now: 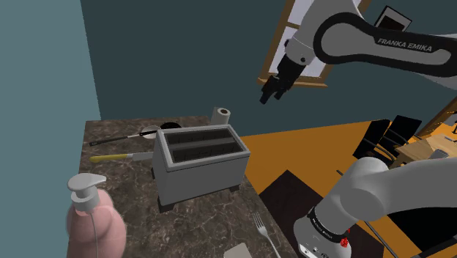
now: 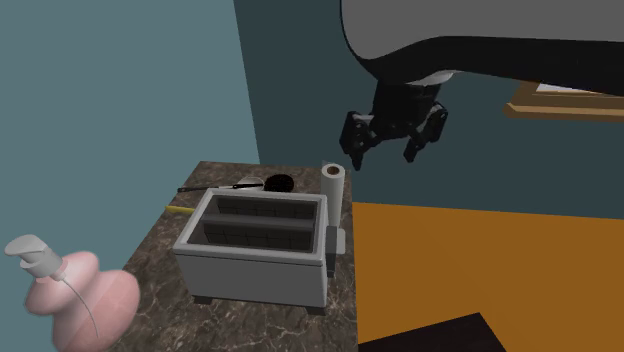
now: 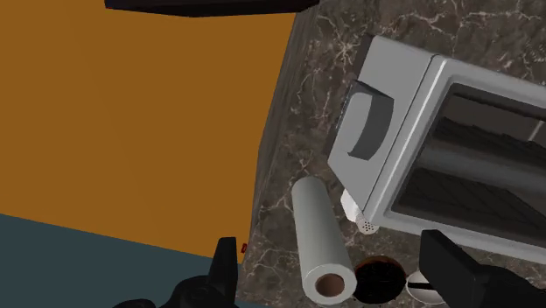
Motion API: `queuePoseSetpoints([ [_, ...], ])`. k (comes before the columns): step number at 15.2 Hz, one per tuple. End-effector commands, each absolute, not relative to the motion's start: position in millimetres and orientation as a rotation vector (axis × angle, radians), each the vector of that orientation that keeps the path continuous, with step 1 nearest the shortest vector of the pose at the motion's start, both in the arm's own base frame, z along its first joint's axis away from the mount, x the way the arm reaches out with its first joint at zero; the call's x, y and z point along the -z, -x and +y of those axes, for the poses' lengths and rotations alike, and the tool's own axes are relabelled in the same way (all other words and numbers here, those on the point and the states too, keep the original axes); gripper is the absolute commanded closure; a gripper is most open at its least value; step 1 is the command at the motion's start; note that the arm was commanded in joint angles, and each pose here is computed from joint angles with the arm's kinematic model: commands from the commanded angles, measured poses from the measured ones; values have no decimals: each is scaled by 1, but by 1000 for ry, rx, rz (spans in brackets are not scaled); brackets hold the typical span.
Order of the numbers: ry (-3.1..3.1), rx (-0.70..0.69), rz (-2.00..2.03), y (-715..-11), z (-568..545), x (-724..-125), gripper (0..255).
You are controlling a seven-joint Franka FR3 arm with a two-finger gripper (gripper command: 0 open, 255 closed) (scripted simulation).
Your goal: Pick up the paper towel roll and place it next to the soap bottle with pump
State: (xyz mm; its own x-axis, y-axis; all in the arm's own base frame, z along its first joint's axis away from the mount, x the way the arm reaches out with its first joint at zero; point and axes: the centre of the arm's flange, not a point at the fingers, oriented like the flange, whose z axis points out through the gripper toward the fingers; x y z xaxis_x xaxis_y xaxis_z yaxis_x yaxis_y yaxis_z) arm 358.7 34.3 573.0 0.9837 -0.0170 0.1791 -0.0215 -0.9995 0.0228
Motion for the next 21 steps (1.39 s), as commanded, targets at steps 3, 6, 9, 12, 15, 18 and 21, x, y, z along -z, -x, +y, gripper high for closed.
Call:
queuePoseSetpoints([
  [3, -3129, -298, -62, -396, 38, -536, 0],
  [6, -3148, -310, -85, -424, 41, -509, 0],
  [9, -3166, -321, -108, -452, 44, -483, 0],
  [12, -3184, -332, -132, -480, 47, -456, 0],
  [15, -3194, -338, -144, -496, 49, -437, 0],
  [18, -3194, -338, -144, -499, 50, -422, 0],
  [21, -3194, -338, -144, -502, 51, -406, 0],
])
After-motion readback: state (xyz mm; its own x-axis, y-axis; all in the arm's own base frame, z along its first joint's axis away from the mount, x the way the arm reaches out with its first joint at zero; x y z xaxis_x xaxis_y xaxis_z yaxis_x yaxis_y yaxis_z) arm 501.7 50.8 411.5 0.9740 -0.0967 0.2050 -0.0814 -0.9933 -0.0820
